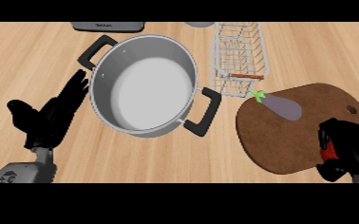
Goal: Pick the tomato from the cutting board and place it in the tiered basket
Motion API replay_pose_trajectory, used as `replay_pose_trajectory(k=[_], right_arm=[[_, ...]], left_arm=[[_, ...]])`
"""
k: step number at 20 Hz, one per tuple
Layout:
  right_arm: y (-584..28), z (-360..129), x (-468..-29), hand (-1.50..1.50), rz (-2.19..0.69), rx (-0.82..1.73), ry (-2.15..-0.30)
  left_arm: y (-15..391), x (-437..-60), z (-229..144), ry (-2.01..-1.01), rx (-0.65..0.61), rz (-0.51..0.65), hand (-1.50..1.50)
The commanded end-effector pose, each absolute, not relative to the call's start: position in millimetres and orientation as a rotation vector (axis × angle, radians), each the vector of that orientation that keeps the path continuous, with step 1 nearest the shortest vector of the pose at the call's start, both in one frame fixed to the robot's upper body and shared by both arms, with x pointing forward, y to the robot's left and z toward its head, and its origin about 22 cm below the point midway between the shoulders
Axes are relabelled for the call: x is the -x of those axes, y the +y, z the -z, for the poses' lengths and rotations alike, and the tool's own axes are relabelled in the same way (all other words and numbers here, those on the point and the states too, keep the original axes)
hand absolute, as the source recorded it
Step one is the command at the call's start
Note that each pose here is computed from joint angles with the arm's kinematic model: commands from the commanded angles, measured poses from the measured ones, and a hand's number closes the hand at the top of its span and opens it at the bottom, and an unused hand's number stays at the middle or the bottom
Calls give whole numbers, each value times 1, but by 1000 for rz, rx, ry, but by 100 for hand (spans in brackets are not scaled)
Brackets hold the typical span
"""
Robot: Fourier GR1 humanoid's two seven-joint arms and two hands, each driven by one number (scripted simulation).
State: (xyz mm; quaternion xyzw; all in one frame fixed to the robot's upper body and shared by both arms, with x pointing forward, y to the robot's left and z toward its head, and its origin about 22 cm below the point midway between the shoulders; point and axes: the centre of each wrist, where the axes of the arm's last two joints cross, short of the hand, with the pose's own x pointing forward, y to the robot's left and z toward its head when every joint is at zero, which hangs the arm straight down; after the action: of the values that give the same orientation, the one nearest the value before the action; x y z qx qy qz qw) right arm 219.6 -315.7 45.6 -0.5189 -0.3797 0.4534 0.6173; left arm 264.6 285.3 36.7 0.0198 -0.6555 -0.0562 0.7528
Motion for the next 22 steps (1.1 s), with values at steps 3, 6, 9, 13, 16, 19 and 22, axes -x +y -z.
replay_pose_trajectory(k=[3,6,9,13,16,19,22], right_arm=[[-361,-106,-257,150,-1072,1178,-1359],[-366,-126,-270,150,-885,1033,-1633],[-388,-151,-279,150,-787,925,-1827],[-442,-172,-287,150,-755,781,-1950],[-449,-192,-306,150,-820,643,-1953],[-426,-203,-319,150,-911,588,-1911],[-391,-215,-344,150,-922,549,-1919]], left_arm=[[282,-268,-37,-1442,-39,122,0],[278,-269,-37,-1436,-29,110,0],[285,-266,-35,-1437,-47,108,0],[278,-258,-31,-1425,-39,109,0],[277,-263,-32,-1427,-56,109,0],[289,-262,-30,-1411,-54,97,0],[293,-262,-31,-1409,-65,107,0]])
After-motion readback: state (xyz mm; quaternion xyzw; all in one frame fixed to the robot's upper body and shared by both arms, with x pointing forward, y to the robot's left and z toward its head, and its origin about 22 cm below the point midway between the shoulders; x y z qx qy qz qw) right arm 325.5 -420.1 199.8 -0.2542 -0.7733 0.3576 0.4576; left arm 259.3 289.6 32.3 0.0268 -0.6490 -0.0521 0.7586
